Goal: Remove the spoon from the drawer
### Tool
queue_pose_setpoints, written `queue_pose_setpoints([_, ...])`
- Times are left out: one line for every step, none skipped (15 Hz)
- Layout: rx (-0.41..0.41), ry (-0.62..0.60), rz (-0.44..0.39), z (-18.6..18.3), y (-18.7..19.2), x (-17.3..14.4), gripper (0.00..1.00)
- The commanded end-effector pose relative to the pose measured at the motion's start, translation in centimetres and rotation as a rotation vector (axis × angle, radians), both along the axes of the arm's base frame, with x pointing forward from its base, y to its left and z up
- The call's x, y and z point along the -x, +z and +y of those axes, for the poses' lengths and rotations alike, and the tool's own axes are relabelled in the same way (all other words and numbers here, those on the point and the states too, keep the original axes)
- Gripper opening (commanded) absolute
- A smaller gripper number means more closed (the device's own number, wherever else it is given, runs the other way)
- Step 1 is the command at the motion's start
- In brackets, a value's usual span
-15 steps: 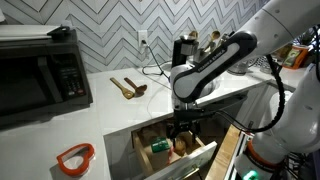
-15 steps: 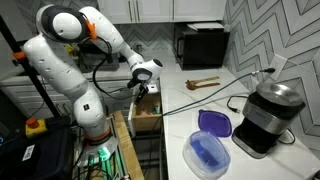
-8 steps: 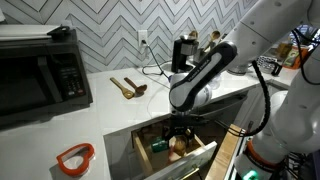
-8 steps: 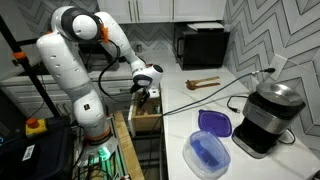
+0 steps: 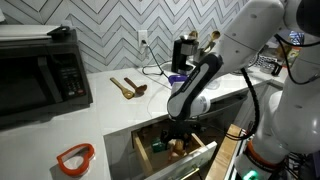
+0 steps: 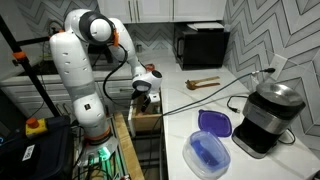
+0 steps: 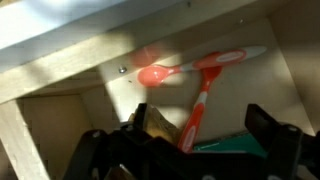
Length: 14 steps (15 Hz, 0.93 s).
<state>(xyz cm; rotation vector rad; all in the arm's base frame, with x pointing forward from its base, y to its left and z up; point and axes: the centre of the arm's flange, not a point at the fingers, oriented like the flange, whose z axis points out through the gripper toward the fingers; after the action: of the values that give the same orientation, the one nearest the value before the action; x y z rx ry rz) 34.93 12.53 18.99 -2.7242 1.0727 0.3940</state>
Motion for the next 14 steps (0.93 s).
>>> queue_pose_setpoints([-0.006,0.030,-0.052,-0.1,-2.3,1.3,1.00])
queue_pose_setpoints([-0.006,0.038,-0.061,0.0,-2.7,1.3,1.00])
queue_pose_setpoints([-0.001,0.046,-0.068,0.0,-3.1,1.4,1.00])
queue_pose_setpoints([-0.001,0.052,-0.075,0.0,-3.4,1.5,1.00])
queue_pose_setpoints([0.000,0.056,-0.083,0.1,-3.8,1.6,1.00])
queue_pose_setpoints([0.001,0.056,-0.094,0.1,-4.0,1.7,1.00])
queue_pose_setpoints([0.002,0.054,-0.105,0.0,-4.3,1.7,1.00])
queue_pose_setpoints([0.006,0.053,-0.115,-0.1,-4.5,1.7,1.00])
queue_pose_setpoints([0.010,0.053,-0.128,-0.1,-4.8,1.7,1.00])
queue_pose_setpoints([0.015,0.052,-0.139,-0.1,-5.0,1.8,1.00])
queue_pose_setpoints([0.020,0.051,-0.158,0.1,-5.2,1.7,1.00])
queue_pose_setpoints([0.025,0.048,-0.172,0.2,-5.4,1.7,1.00])
queue_pose_setpoints([0.026,0.047,-0.179,0.4,-5.6,1.7,1.00])
queue_pose_setpoints([0.030,0.048,-0.185,0.6,-5.7,1.8,1.00])
